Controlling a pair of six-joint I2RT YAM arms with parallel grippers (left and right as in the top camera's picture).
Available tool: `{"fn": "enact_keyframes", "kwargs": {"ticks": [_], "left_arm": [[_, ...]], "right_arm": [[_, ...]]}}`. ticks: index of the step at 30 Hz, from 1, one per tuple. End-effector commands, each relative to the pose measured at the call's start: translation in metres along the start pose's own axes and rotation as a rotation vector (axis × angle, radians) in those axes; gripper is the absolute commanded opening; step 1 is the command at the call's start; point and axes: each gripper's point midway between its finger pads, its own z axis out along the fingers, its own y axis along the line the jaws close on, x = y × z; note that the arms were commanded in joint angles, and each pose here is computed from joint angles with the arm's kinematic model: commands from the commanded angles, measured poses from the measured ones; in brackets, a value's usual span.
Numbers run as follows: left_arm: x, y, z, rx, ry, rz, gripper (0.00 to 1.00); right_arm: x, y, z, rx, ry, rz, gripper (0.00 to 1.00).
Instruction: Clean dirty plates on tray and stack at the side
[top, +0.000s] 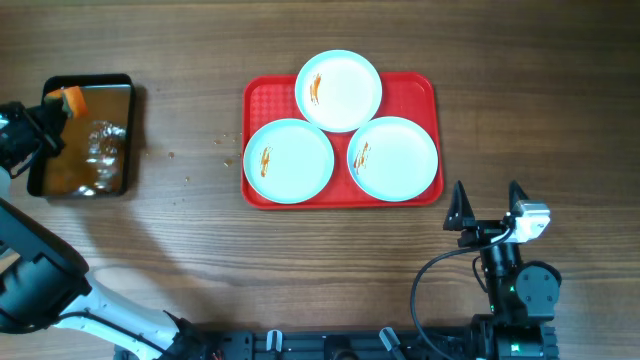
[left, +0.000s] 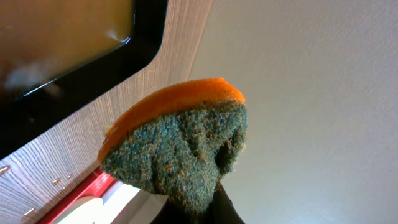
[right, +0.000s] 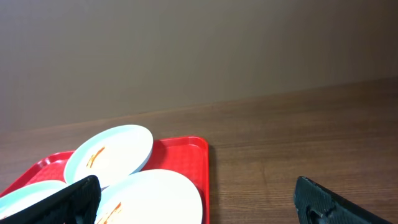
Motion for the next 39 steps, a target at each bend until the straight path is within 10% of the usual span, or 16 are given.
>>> {"fn": "enact_keyframes", "kwargs": {"ticks": [1, 18, 24, 33, 39], "left_arm": [[0.008, -0.015, -0.006, 0.020, -0.004, 0.032, 0.04], [0.009, -0.010, -0.005, 0.003, -0.002, -0.178, 0.04], [-0.059, 0.063, -0.030, -0.346, -0.488, -0.103, 0.04], [0.013, -0.044, -0.002, 0.103, 0.027, -0.092, 0.04], [-0.010, -0.036, 0.001, 0.052, -0.125, 0.177, 0.04]], "right_arm": [[-0.002, -0.002, 0.000, 0.012, -0.009, -0.014, 1.00], [-0.002, -0.002, 0.000, 0.012, -0.009, -0.014, 1.00], [-0.002, -0.002, 0.000, 0.012, -0.009, -0.014, 1.00], [-0.002, -0.002, 0.000, 0.012, -0.009, -0.014, 1.00], [-0.002, -0.002, 0.000, 0.012, -0.009, -0.014, 1.00]]}}
